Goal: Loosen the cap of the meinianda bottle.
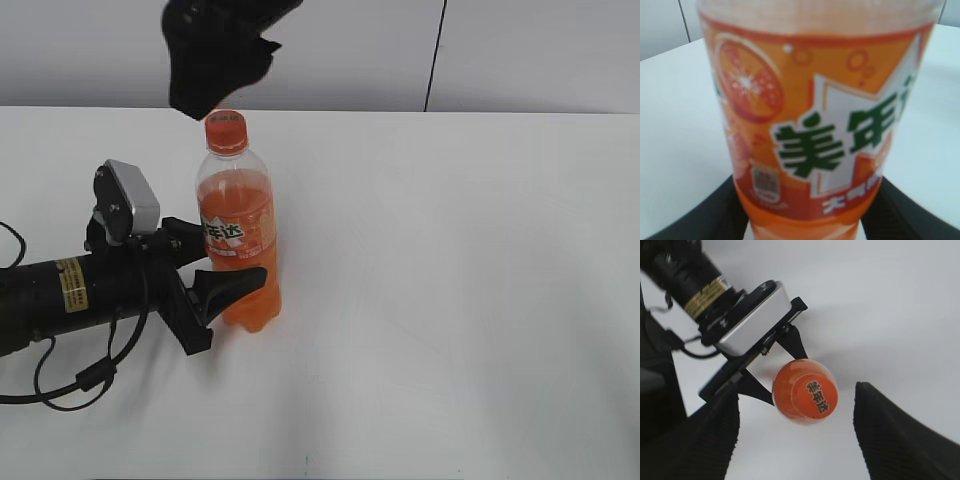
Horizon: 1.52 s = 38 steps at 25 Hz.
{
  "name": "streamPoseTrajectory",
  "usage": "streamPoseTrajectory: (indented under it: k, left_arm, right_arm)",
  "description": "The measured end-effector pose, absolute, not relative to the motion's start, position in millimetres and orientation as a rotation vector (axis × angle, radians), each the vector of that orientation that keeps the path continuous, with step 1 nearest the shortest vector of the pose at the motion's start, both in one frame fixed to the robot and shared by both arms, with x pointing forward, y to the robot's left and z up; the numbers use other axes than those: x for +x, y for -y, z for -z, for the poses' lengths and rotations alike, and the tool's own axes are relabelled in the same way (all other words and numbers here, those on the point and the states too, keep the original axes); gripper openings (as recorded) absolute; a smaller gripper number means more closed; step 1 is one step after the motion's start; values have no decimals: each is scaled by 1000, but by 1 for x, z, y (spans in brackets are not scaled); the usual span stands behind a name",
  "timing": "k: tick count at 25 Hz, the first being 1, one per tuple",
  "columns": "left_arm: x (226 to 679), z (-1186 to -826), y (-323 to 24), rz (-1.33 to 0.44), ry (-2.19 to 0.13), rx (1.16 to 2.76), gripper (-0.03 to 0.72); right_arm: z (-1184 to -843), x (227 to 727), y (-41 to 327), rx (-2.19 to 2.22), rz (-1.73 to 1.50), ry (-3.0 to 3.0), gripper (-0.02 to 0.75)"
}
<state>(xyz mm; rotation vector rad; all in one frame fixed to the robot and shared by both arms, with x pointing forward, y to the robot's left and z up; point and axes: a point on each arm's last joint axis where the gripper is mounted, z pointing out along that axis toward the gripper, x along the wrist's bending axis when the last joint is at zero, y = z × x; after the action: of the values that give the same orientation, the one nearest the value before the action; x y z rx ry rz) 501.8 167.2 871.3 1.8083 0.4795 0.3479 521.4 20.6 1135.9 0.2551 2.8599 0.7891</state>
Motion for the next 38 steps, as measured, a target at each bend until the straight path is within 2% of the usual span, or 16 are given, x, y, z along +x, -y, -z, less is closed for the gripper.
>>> streamPoseTrajectory:
  k: [3, 5, 8, 13, 19, 21, 23, 24, 31, 38]
  left_arm:
    - [502, -871, -167, -348, -480, 1808, 402]
    - [502, -871, -167, -348, -480, 1808, 402]
    - [502, -871, -167, -348, -480, 1808, 402]
    - [502, -871, -167, -347, -481, 1808, 402]
    - [502, -871, -167, -347, -481, 1808, 402]
    - [502, -871, -167, -347, -481, 1808, 402]
    - [502, -871, -167, -348, -482, 1807, 402]
    - [502, -871, -167, -347, -483, 1807, 402]
    - [502, -871, -167, -347, -484, 1807, 401]
    - [502, -871, -167, -346, -479, 1808, 401]
  right_arm:
    - [-1137, 527, -20, 906, -867, -2771, 535]
    - [-1138, 530, -19, 1170, -894, -2674, 535]
    - [-1135, 534, -19, 1276, -879, -2618, 535]
    - [-1107, 541, -25, 1361, -732, -2660, 535]
    - [-1086, 546, -31, 1400, -656, -2681, 515]
    - [-1086, 546, -31, 1403, -656, -2684, 441]
    - [-1086, 546, -32, 1406, -662, -2689, 312]
    - [-1086, 545, -32, 1406, -665, -2690, 274]
    - [-1086, 545, -32, 1343, -665, -2714, 276]
    - [-1087, 541, -36, 774, -693, -2902, 276]
